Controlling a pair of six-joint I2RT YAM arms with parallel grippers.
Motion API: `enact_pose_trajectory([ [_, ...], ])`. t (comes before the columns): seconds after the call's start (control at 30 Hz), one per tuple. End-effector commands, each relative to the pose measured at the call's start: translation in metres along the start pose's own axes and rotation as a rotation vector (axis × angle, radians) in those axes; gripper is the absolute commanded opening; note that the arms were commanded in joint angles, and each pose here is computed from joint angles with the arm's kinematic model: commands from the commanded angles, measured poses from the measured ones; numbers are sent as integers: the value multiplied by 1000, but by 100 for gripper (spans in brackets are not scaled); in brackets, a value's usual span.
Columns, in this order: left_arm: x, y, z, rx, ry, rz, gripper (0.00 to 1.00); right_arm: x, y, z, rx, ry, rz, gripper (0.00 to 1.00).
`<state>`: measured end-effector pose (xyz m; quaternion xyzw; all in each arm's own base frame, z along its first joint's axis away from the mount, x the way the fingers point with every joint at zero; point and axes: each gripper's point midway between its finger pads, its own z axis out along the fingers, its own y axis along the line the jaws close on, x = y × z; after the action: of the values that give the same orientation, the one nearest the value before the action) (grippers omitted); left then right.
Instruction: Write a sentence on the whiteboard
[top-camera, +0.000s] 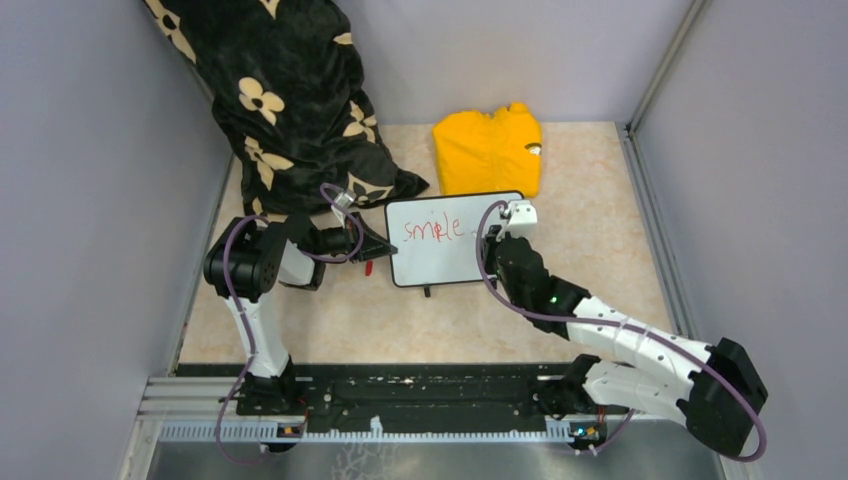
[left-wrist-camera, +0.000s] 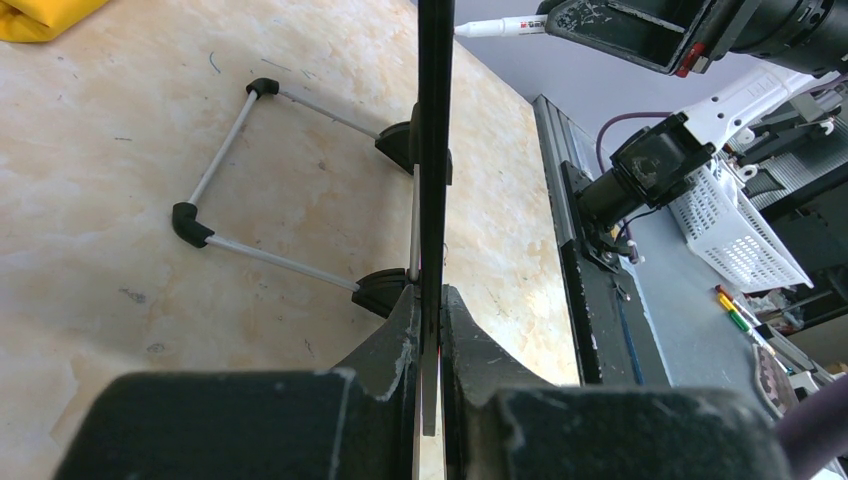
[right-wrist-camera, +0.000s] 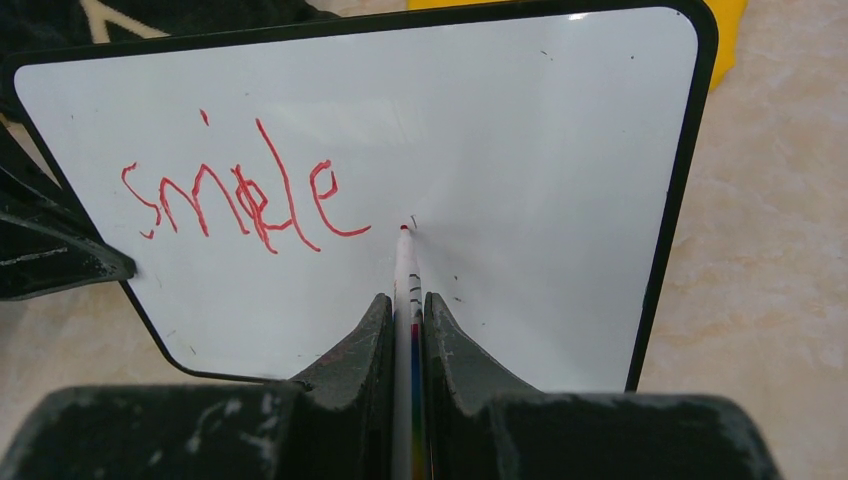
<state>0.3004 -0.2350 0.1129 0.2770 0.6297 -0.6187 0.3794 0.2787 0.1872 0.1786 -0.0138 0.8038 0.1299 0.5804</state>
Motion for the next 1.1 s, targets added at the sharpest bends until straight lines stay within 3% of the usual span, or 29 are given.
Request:
enact_pose_trajectory([
  [0.0, -11, -11, 4, 49, -9, 139, 0, -15, 2, 4, 10, -45, 49, 0],
  [0.43, -11, -11, 4, 50, -10, 139, 0, 4, 10, 1, -51, 29, 64, 0],
  [0.7, -11, -10, 4, 48, -11, 139, 0, -48, 30, -27, -193, -99, 135, 0],
  [0.83, -11, -10, 4, 47, -12, 140, 0, -51, 42, -35, -209, -107, 82, 0],
  [1.07, -11, -9, 4, 44, -13, 139, 0, -12, 79, -34, -223, -41, -65, 0],
])
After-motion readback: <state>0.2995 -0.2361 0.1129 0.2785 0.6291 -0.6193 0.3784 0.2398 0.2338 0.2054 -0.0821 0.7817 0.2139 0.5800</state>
